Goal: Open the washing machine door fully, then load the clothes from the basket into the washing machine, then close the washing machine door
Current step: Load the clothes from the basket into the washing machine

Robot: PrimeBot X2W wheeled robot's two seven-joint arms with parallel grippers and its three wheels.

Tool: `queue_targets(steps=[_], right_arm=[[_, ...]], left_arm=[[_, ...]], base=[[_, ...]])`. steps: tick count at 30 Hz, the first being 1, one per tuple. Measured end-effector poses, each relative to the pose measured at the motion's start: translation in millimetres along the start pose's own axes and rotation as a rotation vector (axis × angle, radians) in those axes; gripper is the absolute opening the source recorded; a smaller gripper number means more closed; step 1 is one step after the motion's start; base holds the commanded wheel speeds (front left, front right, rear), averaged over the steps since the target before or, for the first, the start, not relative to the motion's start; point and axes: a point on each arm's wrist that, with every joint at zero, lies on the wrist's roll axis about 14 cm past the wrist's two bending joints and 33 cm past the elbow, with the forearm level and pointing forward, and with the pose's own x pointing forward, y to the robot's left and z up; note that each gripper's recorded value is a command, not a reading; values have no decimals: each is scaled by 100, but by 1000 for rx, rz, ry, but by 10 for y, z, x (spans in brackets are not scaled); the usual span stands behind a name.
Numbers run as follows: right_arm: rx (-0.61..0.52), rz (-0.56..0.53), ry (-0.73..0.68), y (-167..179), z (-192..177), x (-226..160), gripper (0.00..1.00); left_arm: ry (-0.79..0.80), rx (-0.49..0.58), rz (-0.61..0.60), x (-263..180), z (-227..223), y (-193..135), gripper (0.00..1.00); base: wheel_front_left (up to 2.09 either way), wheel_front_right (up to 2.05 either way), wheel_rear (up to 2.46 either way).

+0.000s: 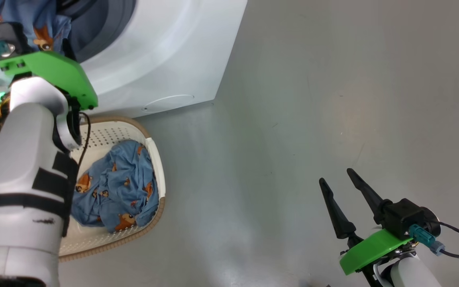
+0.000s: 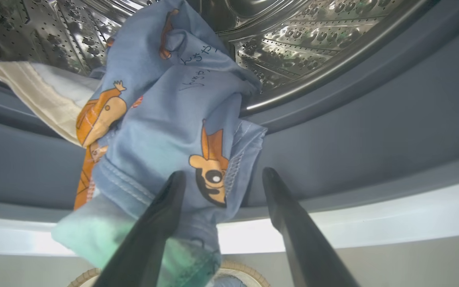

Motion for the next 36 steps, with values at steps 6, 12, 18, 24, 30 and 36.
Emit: queue_targets(steps=[6,12,18,24,30,36], right_arm=[[-5,-3,2,-15,1,-39,100],[-5,-23,16,-88,-34,-106,100],[-1,-32,39,-111,-109,-120,100],[9,-42,64,-133,-191,-105,100],[25,-47,67,-137,-208,-97,100],[26,-46,63,-136,-196,-91,100]], left_arm=[[31,34,-4,66,-1,-51,100],[71,176,-2,159,-61,-67,100],[82,294,16,267,-58,-12,100],[77,352,22,372,-101,10,25],[87,378,51,389,-161,103,0],[23,392,103,377,-45,229,0]], base=[[0,0,0],[0,0,0],[0,0,0],[0,0,0],[0,0,0],[0,0,0]])
